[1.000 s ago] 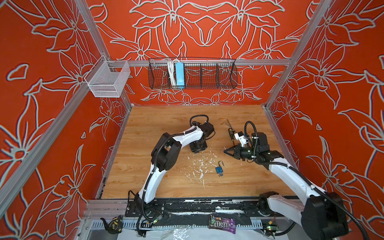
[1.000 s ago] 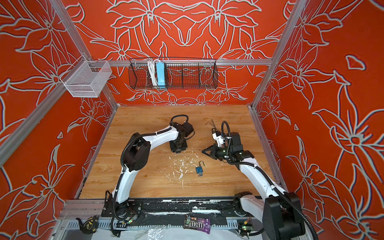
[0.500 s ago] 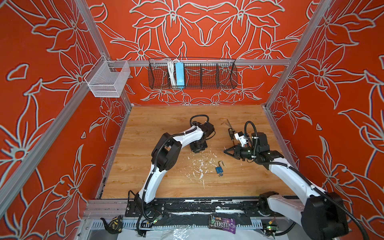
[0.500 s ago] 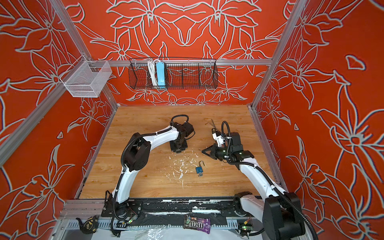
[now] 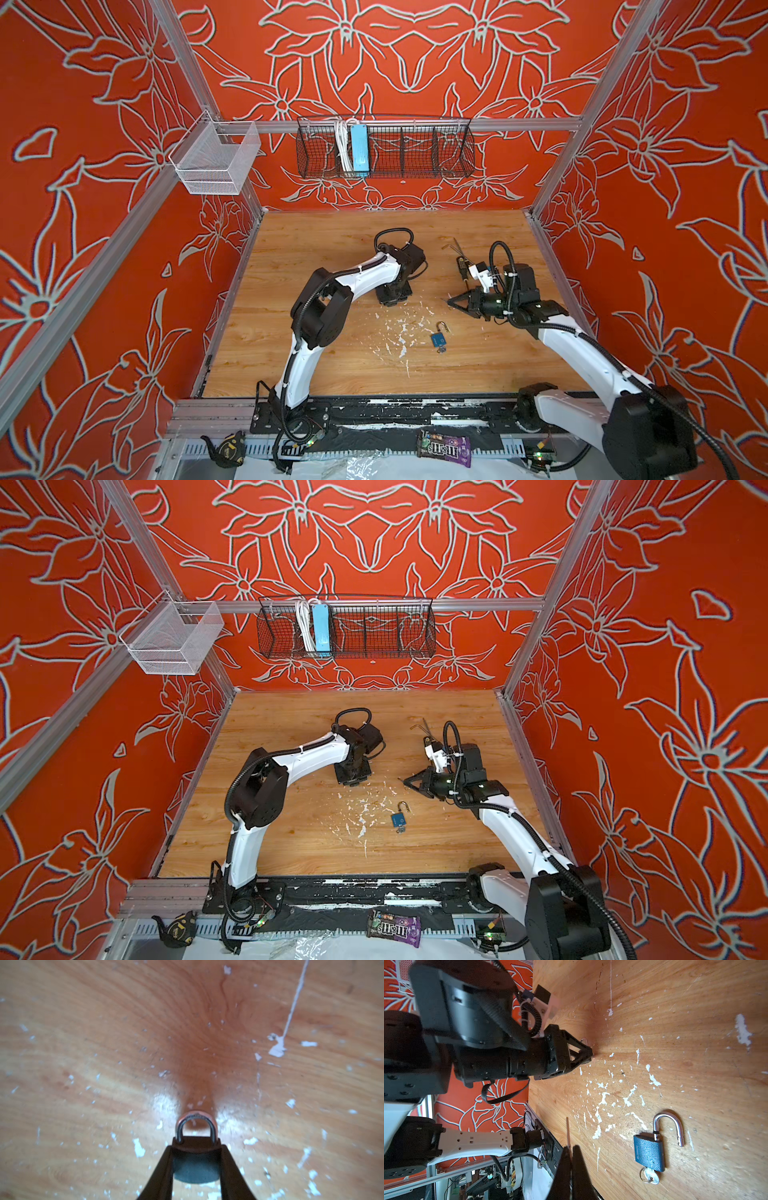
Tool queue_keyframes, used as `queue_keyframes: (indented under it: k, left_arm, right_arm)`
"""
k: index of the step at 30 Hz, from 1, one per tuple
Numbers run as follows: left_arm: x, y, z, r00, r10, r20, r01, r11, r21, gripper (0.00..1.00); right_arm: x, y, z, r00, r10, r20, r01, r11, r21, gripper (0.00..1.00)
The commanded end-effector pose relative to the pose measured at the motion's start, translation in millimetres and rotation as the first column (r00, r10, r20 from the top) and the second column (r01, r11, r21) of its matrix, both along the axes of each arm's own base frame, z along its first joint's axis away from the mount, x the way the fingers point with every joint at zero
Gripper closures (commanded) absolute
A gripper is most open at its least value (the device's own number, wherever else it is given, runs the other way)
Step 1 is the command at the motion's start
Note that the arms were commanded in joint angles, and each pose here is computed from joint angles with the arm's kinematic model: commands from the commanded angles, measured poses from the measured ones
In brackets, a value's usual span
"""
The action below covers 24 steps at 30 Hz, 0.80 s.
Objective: Unlock with the key
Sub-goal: 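Lift the black padlock with the left gripper while the right gripper approaches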
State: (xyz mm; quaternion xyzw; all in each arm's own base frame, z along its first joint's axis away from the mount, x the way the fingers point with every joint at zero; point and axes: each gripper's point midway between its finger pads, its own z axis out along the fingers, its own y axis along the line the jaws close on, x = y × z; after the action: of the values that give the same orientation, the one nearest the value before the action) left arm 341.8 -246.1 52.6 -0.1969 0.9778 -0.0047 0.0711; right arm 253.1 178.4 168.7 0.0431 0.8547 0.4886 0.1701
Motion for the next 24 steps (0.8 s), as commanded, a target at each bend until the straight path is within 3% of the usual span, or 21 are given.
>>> queue_keyframes:
  k: [1,10,15,24]
  left_arm:
    - [-3,-10,26,0.996,0.067,0.051,-0.061,0.991,-0.117,0.87]
    - [-21,-47,67,0.981,0.16,0.11,-0.116,0.939,-0.324,0.9]
    - [-30,-57,91,0.96,0.225,0.166,-0.147,0.911,-0.385,0.92]
    - [-46,-71,101,0.931,0.324,0.17,-0.2,0.841,-0.503,0.98]
  right_arm:
    - [2,0,19,0.999,0.011,0.043,-0.011,1.0,0.0,1.0]
    - [-5,-2,32,0.995,0.007,0.099,0.001,0.996,-0.088,1.0]
    - [-14,-4,32,0.991,-0.002,0.131,0.023,0.987,-0.157,1.0]
    - [-25,4,35,0.98,0.019,0.197,0.027,0.973,-0.228,1.0]
